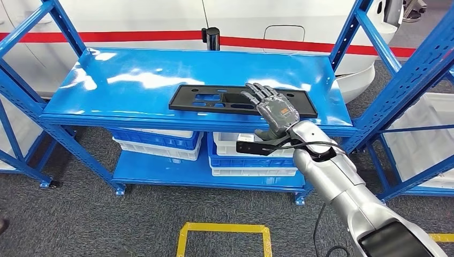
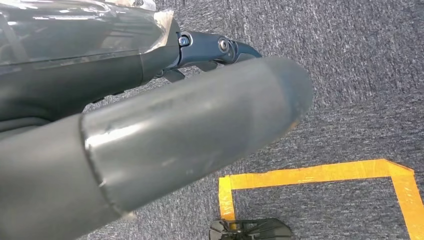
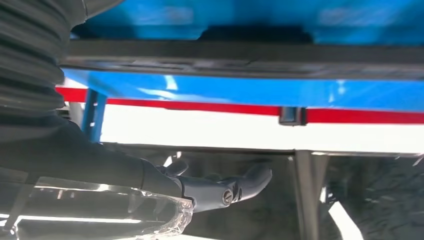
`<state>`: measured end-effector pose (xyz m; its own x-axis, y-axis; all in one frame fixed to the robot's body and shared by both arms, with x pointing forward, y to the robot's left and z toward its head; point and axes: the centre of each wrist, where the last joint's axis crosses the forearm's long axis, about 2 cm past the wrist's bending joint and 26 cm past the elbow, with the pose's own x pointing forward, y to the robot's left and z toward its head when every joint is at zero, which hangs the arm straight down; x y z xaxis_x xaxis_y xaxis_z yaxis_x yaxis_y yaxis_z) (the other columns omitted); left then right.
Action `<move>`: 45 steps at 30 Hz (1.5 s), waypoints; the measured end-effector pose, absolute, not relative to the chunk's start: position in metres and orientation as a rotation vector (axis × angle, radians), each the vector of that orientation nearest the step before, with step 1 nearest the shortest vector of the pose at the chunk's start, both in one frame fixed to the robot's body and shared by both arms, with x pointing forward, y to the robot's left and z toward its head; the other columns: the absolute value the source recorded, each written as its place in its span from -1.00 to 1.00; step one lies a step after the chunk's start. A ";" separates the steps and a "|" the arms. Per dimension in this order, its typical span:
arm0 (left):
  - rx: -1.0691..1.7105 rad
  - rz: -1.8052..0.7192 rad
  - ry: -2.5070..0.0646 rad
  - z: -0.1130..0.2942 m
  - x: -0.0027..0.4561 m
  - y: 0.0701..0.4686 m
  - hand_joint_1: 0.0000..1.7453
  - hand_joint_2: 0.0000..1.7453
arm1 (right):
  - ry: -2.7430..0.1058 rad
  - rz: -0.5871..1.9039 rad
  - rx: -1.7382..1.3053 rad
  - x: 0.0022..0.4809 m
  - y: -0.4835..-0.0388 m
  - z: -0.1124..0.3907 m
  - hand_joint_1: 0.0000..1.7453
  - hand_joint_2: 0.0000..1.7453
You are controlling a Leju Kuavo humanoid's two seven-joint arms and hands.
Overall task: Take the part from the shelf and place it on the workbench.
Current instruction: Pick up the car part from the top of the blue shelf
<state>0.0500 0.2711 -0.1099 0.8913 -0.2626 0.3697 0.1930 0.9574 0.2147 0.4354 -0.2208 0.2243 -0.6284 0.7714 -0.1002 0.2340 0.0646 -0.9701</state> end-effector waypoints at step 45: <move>0.166 -0.241 -0.411 -0.109 0.057 0.271 -1.00 -1.00 | -1.782 1.650 -1.034 0.445 -0.156 0.225 -1.00 1.00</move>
